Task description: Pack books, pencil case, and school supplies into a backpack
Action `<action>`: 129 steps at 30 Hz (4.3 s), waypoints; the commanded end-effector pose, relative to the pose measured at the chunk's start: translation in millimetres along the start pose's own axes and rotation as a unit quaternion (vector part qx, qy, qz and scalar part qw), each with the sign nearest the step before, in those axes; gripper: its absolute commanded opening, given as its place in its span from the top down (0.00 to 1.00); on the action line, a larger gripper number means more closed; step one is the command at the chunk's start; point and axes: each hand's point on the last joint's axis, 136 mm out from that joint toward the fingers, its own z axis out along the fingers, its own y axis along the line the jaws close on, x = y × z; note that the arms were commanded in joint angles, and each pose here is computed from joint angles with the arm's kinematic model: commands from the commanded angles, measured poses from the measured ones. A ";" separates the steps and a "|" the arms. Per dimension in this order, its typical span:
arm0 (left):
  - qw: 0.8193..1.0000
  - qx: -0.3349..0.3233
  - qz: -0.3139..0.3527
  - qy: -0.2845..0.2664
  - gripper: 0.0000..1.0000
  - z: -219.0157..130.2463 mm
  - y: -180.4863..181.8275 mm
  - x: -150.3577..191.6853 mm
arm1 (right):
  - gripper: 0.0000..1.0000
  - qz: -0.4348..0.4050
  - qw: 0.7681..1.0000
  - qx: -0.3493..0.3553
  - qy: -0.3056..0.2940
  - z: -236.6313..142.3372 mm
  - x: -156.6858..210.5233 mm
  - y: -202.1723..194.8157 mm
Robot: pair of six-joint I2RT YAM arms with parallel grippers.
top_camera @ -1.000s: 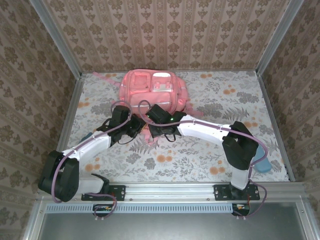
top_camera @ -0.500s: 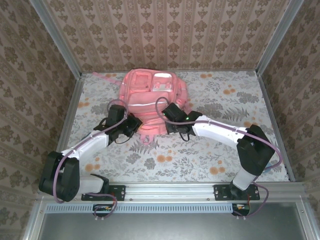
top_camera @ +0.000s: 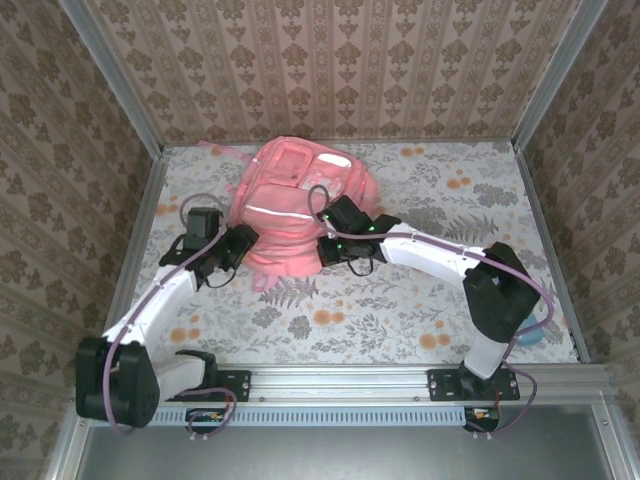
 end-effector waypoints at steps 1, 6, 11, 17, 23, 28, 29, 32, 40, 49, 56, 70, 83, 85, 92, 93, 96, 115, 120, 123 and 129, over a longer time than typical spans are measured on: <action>1.000 -0.007 0.009 -0.004 0.43 -18.7 0.3 1.5 | 1.00 -0.010 0.995 -0.095 -0.014 5.1 -24.3 49.7; 0.998 0.046 -0.039 0.026 0.37 -17.0 -7.3 22.8 | 1.00 -0.010 0.993 -0.117 -0.011 15.7 -35.1 64.8; 0.995 0.070 -0.058 0.047 0.36 -7.4 -18.6 39.6 | 1.00 -0.010 0.992 -0.129 -0.008 16.7 -32.6 70.6; 0.994 0.059 -0.073 0.049 0.39 10.5 -14.5 44.3 | 1.00 -0.010 0.991 -0.132 0.000 16.3 -24.2 70.9; 0.995 0.065 -0.055 0.052 0.53 23.9 -26.2 41.1 | 1.00 -0.028 0.993 -0.114 0.005 12.1 -11.2 67.8; 0.997 0.046 -0.044 0.049 0.79 28.1 -19.6 40.4 | 1.00 -0.032 0.999 -0.034 -0.001 6.9 0.1 35.9; 0.997 0.041 -0.042 0.047 0.86 27.9 -17.4 39.9 | 1.00 -0.031 0.999 -0.007 -0.005 4.4 2.2 25.4; 0.998 0.035 -0.025 0.046 0.99 26.3 -16.4 38.6 | 1.00 -0.025 0.997 0.071 -0.018 -3.0 9.0 -9.2; 0.999 0.035 -0.009 0.041 1.00 17.6 -19.4 34.0 | 1.00 0.055 0.977 0.206 -0.029 -17.1 14.7 -104.9; 0.997 0.052 0.005 0.058 0.87 10.8 -29.4 38.6 | 1.00 0.090 0.973 0.211 -0.035 -16.4 -5.8 -128.6; 0.996 0.051 0.051 0.057 0.28 -12.6 -39.3 33.9 | 1.00 0.070 0.977 0.199 -0.028 -37.8 8.3 -135.6; 0.954 0.088 0.283 0.053 0.12 -25.2 -91.3 23.4 | 0.45 0.164 0.965 0.183 -0.094 -89.9 -22.3 -163.6; 0.889 0.023 0.435 0.138 0.11 42.2 -110.8 49.3 | 0.24 0.279 0.953 -0.005 -0.121 -75.5 -31.6 -108.7; 0.891 0.007 0.424 0.161 0.12 58.1 -101.5 52.4 | 0.24 0.295 0.949 0.011 -0.112 -71.3 -22.7 -115.8; 0.901 0.017 0.363 0.235 0.20 99.8 -82.5 78.5 | 0.26 0.310 0.949 -0.007 -0.056 -42.7 -5.2 -115.9; 0.904 0.024 0.351 0.243 0.21 103.4 -81.9 82.9 | 0.27 0.305 0.951 -0.004 -0.056 -40.7 -7.7 -118.8; 0.912 0.068 0.300 0.271 0.22 109.3 -87.9 101.8 | 0.29 0.299 0.952 0.005 -0.058 -36.8 -19.4 -133.5; 0.750 -0.029 0.639 0.169 0.20 66.9 -118.9 121.2 | 0.09 0.279 0.948 0.087 -0.125 -93.9 -33.1 -210.2; 0.702 -0.035 0.691 0.167 0.21 77.0 -125.1 135.5 | 0.08 0.282 0.947 0.090 -0.126 -97.9 -31.7 -217.4; 0.683 -0.031 0.706 0.184 0.21 84.9 -126.8 146.9 | 0.09 0.284 0.946 0.091 -0.126 -96.8 -30.7 -220.4; 0.631 -0.032 0.750 0.199 0.20 98.3 -126.2 171.0 | 0.09 0.293 0.944 0.089 -0.126 -96.4 -30.3 -228.1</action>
